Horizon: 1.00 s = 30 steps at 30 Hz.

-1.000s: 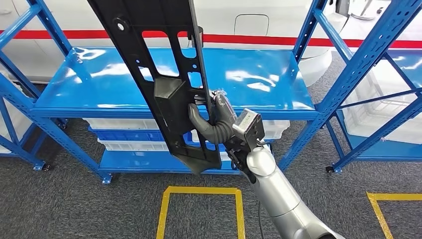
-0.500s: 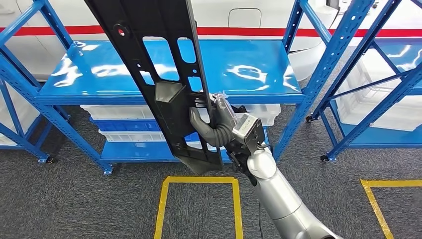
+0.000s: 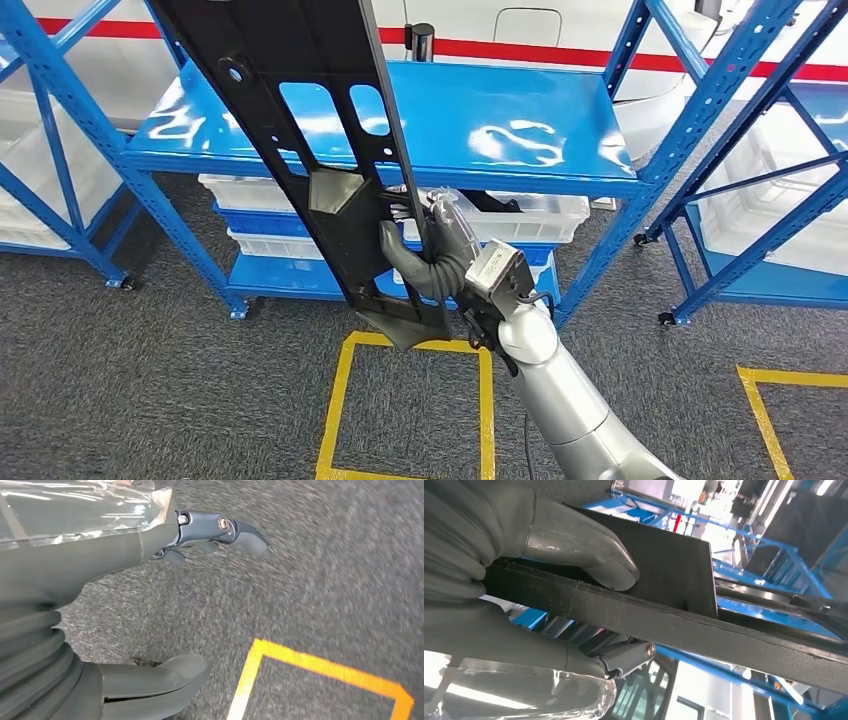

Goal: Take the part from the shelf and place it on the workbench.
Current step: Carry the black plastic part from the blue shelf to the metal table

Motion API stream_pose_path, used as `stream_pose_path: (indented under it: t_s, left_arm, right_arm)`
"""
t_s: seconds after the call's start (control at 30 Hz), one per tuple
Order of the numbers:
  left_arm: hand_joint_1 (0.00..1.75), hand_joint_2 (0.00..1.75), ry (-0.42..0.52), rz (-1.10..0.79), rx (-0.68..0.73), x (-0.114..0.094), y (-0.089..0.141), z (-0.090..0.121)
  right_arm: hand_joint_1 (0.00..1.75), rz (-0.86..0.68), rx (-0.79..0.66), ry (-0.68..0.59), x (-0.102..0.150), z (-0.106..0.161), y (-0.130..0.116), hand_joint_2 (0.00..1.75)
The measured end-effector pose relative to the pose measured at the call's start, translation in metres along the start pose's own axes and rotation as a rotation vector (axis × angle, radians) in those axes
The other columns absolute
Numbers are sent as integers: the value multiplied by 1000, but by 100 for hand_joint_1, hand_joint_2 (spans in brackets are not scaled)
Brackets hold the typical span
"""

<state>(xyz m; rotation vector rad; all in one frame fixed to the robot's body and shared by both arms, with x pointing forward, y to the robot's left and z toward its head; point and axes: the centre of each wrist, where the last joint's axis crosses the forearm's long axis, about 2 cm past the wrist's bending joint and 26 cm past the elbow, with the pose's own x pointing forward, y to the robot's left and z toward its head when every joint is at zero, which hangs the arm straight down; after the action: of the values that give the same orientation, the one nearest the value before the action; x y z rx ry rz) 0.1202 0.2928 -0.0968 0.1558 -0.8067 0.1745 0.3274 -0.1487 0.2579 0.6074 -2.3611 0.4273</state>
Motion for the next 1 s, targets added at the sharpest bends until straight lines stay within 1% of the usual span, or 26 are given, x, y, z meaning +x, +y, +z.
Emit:
stream_pose_path:
  t_s: [0.2, 0.43, 0.73, 1.0]
  left_arm:
    - [0, 175, -1, -5, -2, 1, -1, 0]
    - [0, 175, -3, -15, -5, 1, -1, 0]
    - [0, 175, -4, -23, -3, 1, 1, -1]
    - [0, 175, -11, -24, -5, 4, 0, -2]
  right_arm:
    - [175, 12, 3, 15, -2, 8, -3, 175]
    - [175, 18, 8, 11, -2, 10, -5, 175]
    - [175, 27, 18, 5, -2, 10, -5, 175]
    - [175, 33, 32, -13, 0, 4, -6, 175]
